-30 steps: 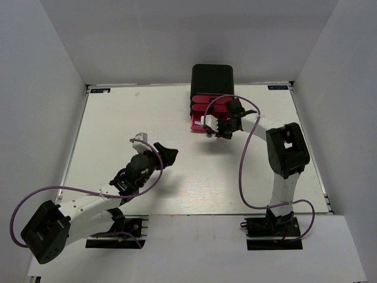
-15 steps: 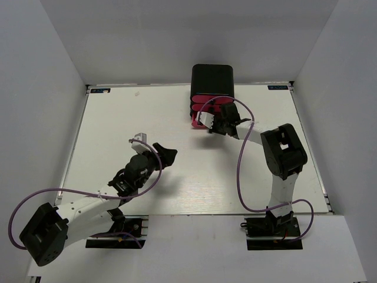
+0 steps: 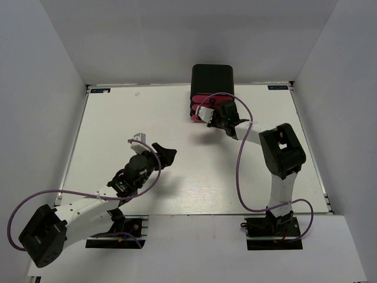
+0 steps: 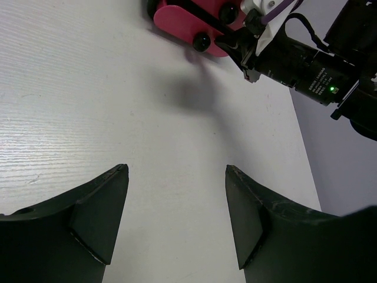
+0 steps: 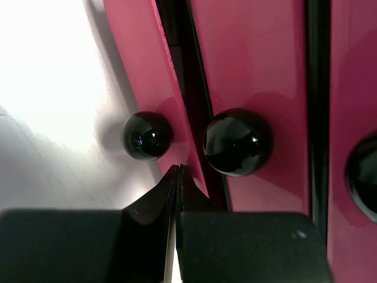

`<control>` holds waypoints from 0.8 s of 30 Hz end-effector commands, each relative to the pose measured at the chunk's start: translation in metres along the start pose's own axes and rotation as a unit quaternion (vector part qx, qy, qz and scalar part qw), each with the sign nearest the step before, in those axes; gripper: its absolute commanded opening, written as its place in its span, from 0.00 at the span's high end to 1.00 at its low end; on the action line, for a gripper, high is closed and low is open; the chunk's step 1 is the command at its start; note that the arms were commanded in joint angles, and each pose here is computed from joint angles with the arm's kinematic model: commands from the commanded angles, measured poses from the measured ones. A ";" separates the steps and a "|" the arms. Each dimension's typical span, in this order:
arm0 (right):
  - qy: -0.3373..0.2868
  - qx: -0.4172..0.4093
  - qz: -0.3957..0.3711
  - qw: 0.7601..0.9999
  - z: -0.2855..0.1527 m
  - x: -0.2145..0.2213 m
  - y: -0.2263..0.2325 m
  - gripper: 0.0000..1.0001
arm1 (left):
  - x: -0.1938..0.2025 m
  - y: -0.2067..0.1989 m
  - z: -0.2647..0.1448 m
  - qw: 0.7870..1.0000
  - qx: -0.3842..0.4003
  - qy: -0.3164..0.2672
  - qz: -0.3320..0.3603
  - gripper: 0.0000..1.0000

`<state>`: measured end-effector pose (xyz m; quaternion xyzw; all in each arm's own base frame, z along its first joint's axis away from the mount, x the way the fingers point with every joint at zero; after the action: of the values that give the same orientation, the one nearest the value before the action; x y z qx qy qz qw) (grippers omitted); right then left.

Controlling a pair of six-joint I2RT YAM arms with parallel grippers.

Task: Sort the stationery into containers
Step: Close the drawer at the center of the board.

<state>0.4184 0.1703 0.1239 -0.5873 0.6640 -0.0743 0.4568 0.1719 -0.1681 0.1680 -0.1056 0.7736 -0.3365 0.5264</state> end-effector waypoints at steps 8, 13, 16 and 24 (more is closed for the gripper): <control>-0.011 0.033 -0.012 0.999 0.011 -0.005 -0.008 1.00 | -0.002 0.004 -0.005 1.000 -0.008 -0.010 -0.007 0.24; -0.001 0.046 -0.011 0.999 0.013 -0.002 -0.009 1.00 | -0.001 0.005 -0.005 1.000 -0.011 -0.007 -0.005 0.24; 0.001 0.056 -0.011 0.998 0.015 -0.001 -0.009 1.00 | 0.000 0.006 -0.005 1.000 -0.014 -0.004 -0.004 0.24; 0.000 0.073 -0.015 0.997 0.019 0.000 -0.010 1.00 | -0.002 0.004 -0.005 1.000 -0.014 -0.003 -0.003 0.24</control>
<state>0.4279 0.1708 0.1091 -0.5757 0.6645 -0.1088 0.4639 0.1689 -0.1645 0.1655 -0.1121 0.7790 -0.3291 0.5218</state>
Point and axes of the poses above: each gripper's point midway between its finger pads, its own z axis out along the fingers, its own y axis along the line the jaws close on, x = y × z, the point moved 10 cm from there along -z, back along the fingers, and after that the axes turned 3 degrees about z, right-handed, at the moved point
